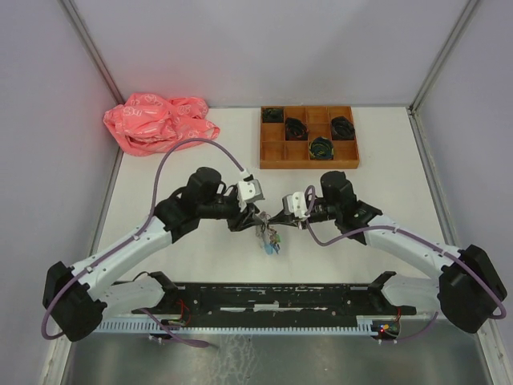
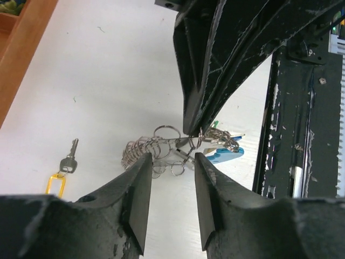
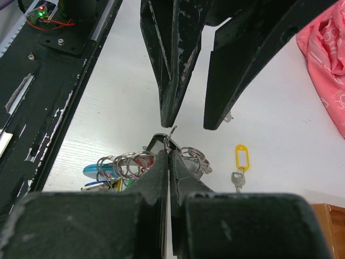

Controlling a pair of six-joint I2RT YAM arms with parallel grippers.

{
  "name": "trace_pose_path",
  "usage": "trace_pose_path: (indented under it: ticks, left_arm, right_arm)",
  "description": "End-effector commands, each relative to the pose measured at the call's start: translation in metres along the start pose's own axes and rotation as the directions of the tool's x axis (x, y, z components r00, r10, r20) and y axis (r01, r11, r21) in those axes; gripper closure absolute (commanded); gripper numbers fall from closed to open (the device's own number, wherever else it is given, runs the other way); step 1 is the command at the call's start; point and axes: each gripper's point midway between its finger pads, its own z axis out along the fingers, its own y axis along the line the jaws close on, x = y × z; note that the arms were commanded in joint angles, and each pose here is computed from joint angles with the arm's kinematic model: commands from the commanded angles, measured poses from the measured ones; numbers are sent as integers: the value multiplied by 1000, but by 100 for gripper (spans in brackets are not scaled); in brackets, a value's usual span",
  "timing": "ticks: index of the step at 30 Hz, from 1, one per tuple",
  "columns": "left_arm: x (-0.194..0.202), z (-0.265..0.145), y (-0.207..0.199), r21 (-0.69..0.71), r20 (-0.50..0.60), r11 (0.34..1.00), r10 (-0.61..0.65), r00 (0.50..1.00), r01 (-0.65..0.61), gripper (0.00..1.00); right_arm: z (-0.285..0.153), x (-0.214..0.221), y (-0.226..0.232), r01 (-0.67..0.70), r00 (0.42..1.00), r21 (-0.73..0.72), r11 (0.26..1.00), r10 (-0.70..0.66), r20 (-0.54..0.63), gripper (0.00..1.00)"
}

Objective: Put the keys on the keyring

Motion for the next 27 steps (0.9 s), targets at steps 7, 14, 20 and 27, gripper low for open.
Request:
trace_pose_path:
  ticks: [7, 14, 20, 27]
  left_arm:
    - [-29, -12, -1, 71, 227, 997, -38, 973, 23, 46]
    - [-25, -6, -1, 151, 215, 988, -57, 975, 25, 45]
    - [-19, -3, -8, 220, 189, 975, -51, 981, 8, 49]
    - [-18, -1, -8, 238, 185, 971, -50, 981, 4, 55]
  right_arm:
    - [-9, -34, -9, 97, 990, 47, 994, -101, 103, 99]
    - [-10, -36, -6, 109, 988, 35, 993, -113, 110, 99]
    - [-11, -37, -6, 116, 986, 33, 993, -119, 112, 99]
    - [-10, -39, -4, 117, 986, 15, 993, -118, 121, 99]
